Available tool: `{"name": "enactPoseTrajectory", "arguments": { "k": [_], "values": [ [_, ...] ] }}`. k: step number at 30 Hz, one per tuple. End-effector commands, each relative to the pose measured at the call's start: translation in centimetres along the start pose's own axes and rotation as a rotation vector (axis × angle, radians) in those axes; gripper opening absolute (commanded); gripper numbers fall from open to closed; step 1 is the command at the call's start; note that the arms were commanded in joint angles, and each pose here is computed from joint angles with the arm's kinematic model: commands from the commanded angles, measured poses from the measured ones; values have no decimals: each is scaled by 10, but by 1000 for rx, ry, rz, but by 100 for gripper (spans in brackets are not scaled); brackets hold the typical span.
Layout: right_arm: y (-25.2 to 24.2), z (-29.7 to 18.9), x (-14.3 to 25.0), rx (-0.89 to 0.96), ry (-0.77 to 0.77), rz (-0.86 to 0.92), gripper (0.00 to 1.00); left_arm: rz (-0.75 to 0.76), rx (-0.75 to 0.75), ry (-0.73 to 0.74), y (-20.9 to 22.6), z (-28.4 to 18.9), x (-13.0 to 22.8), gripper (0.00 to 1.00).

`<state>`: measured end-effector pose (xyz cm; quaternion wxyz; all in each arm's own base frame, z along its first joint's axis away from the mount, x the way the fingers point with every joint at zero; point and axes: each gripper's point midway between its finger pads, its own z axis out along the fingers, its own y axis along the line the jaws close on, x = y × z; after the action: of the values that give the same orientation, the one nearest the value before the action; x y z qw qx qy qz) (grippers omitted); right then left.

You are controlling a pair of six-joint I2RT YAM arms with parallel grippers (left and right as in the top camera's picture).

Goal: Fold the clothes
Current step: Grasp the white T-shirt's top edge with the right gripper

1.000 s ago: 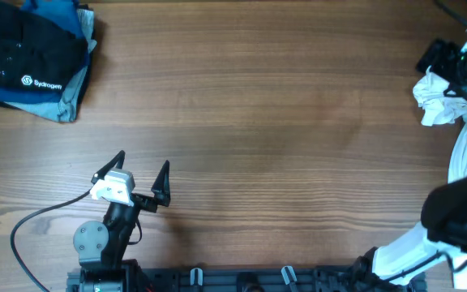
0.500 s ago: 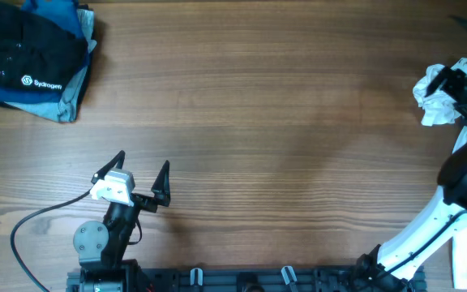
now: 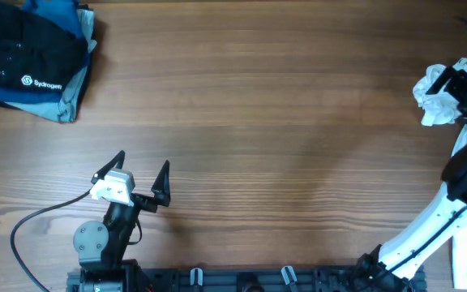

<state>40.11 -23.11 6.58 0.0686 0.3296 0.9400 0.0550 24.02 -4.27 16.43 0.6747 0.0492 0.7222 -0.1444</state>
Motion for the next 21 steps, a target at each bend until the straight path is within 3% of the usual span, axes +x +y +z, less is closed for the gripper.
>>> {"name": "enactPoseTrajectory", "arguments": {
  "k": [1, 8, 11, 14, 15, 17, 21],
  "values": [
    [8, 27, 1, -24, 46, -39, 99, -4, 15, 7, -2, 0, 3, 100],
    [5, 50, 3, -21, 76, -43, 90, -4, 15, 7, -2, 0, 3, 100],
    [6, 51, -1, -22, 64, -46, 73, -4, 15, 7, -2, 0, 3, 100],
    [6, 51, -5, -24, 49, -48, 72, -4, 14, 7, -2, 0, 3, 100],
    [6, 51, -5, -24, 45, -48, 67, -4, 14, 7, -2, 0, 3, 100],
    [6, 51, -8, -25, 35, -48, 42, -4, 14, 7, -2, 0, 3, 100],
    [7, 51, -10, -26, 26, -39, 28, -4, 14, 7, -2, 0, 3, 100]
  ]
}}
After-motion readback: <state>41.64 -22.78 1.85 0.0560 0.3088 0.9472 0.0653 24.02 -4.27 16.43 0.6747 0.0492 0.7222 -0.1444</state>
